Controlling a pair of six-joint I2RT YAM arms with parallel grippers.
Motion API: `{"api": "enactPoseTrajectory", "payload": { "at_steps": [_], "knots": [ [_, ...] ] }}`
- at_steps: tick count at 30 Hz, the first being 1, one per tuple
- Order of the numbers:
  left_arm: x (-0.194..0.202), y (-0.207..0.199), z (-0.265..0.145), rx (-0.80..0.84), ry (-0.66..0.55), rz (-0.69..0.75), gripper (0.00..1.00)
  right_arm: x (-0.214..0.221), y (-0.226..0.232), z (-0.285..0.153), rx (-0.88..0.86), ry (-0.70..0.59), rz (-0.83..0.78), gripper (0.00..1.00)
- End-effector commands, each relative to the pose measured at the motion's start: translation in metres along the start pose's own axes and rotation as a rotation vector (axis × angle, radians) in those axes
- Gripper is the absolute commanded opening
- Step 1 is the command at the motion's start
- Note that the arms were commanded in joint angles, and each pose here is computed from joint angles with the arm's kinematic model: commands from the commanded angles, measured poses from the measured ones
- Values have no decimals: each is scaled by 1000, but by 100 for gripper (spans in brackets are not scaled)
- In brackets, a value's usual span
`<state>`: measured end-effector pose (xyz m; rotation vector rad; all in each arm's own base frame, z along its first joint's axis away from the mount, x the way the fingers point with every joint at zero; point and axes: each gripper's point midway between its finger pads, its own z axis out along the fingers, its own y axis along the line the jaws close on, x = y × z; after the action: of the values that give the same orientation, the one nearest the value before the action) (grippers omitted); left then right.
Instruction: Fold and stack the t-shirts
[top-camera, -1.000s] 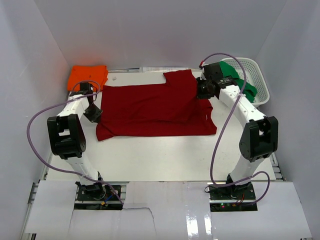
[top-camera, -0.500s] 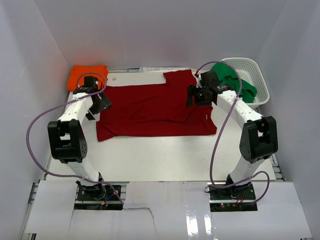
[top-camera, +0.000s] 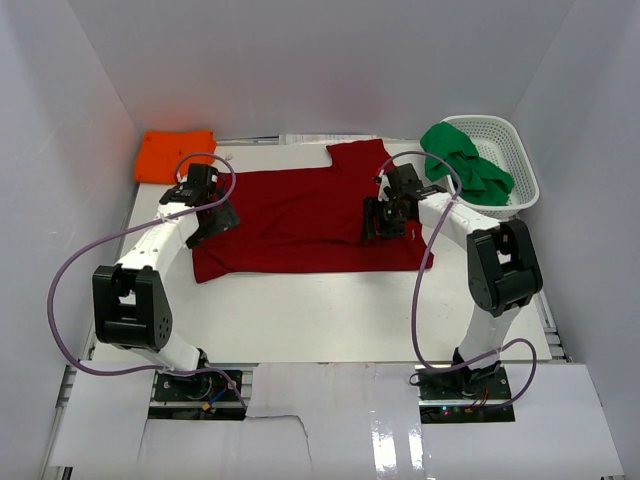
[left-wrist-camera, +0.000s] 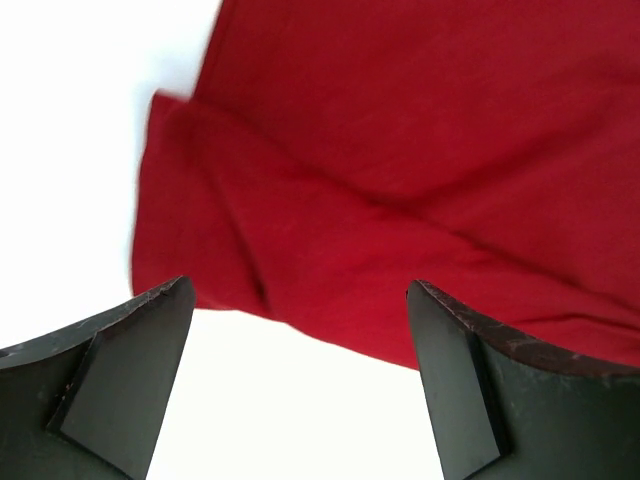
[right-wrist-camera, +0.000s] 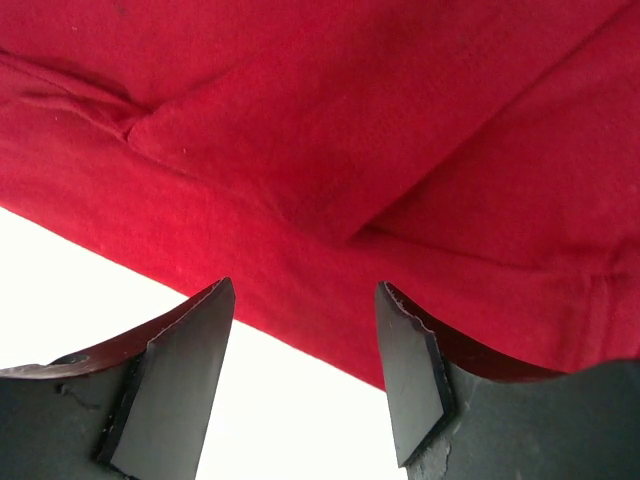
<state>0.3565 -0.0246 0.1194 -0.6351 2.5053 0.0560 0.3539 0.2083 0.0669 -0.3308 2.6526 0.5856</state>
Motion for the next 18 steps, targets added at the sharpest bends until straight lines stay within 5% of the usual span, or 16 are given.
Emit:
{"api": "enactPoseTrajectory", "payload": {
  "at_steps": [1, 9, 12, 13, 18],
  "knots": [
    [-2, 13, -10, -33, -37, 3, 98, -12, 9, 10, -45, -32, -5, 65],
    [28, 59, 8, -106, 82, -71, 98, -9, 14, 34, -70, -4, 6, 59],
    [30, 88, 11, -170, 84, -114, 98, -10, 17, 40, -83, -7, 6, 40],
    [30, 92, 11, -180, 83, -118, 98, -13, 19, 40, -91, -15, 5, 25],
    [33, 102, 9, -211, 70, -130, 98, -40, 46, 29, -142, -59, -25, 18]
  ]
}}
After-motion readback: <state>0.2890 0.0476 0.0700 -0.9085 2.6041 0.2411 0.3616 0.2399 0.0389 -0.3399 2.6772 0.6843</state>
